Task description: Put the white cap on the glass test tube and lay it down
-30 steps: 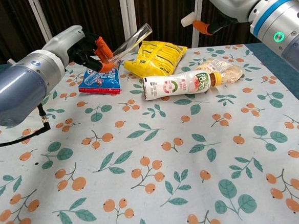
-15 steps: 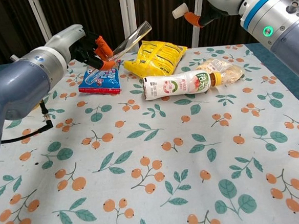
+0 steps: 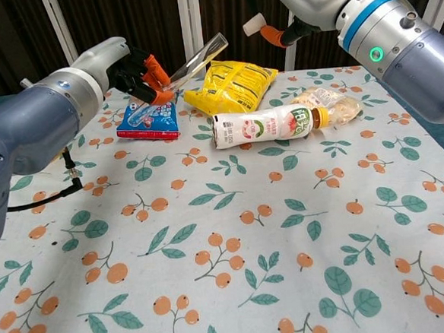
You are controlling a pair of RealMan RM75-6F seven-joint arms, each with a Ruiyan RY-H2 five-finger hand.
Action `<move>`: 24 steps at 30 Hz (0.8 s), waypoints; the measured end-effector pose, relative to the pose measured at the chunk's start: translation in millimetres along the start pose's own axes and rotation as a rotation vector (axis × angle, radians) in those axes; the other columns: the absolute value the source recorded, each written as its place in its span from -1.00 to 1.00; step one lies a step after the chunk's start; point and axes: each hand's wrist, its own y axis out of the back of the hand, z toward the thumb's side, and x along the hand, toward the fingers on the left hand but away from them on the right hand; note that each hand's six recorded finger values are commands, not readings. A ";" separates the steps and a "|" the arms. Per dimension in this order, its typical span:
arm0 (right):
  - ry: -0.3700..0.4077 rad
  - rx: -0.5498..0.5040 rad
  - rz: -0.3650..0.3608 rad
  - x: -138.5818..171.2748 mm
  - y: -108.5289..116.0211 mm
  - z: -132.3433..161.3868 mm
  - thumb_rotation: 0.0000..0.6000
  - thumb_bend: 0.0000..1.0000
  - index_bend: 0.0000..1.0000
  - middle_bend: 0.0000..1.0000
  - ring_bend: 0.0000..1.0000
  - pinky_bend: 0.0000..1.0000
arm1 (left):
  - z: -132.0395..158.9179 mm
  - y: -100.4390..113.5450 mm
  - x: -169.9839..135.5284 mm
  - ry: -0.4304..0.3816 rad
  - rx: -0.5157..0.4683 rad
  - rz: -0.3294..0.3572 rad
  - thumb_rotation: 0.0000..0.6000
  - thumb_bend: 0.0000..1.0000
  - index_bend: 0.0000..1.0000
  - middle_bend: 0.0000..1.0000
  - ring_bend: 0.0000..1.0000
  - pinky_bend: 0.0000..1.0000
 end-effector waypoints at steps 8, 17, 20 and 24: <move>-0.006 0.004 -0.001 0.6 -1.6 -1.4 1.00 -0.07 0.16 -0.65 -1.00 -1.00 | -0.2 -1.9 -1.3 0.027 -0.005 -0.010 1.00 0.01 0.45 -0.02 -0.82 -1.00; -0.001 0.007 -0.001 1.1 -2.4 -0.6 1.00 -0.07 0.16 -0.65 -1.00 -1.00 | 1.1 -3.8 -2.5 0.045 -0.007 -0.016 1.00 0.01 0.45 -0.02 -0.80 -1.00; -0.002 0.006 0.004 2.3 -3.6 -0.9 1.00 -0.07 0.16 -0.65 -1.00 -1.00 | 2.3 -3.2 -2.3 0.044 -0.008 -0.014 1.00 0.01 0.45 -0.02 -0.80 -1.00; 0.000 0.004 0.006 3.6 -4.7 -0.4 1.00 -0.07 0.16 -0.66 -1.00 -1.00 | 2.9 -3.7 -2.6 0.046 -0.010 -0.017 1.00 0.01 0.45 -0.02 -0.80 -1.00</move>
